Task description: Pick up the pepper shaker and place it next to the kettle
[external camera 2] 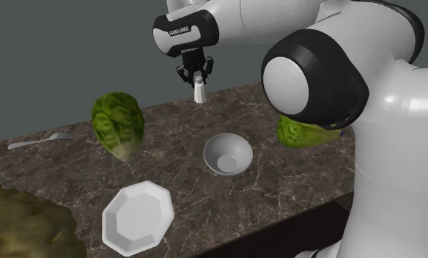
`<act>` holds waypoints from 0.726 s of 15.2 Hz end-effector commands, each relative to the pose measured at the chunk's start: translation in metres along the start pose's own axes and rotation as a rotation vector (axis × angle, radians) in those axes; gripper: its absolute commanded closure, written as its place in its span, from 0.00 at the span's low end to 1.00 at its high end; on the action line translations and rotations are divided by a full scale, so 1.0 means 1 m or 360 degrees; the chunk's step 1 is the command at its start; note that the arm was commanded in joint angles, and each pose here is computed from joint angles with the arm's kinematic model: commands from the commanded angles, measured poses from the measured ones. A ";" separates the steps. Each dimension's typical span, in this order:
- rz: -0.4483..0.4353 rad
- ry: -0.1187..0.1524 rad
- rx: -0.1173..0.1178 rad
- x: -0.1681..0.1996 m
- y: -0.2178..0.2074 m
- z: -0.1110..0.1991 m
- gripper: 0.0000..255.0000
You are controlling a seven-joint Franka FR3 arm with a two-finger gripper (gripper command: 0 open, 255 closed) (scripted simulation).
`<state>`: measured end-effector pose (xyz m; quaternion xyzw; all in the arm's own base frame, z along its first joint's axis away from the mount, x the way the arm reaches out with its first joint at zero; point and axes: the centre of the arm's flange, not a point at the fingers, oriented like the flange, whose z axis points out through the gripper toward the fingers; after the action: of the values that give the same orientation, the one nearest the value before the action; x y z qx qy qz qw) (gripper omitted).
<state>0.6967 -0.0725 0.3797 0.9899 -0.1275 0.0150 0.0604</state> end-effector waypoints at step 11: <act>0.0000 0.0000 0.0000 0.003 0.007 -0.063 1.00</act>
<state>0.6974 -0.0723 0.4381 0.9899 -0.1274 0.0151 0.0603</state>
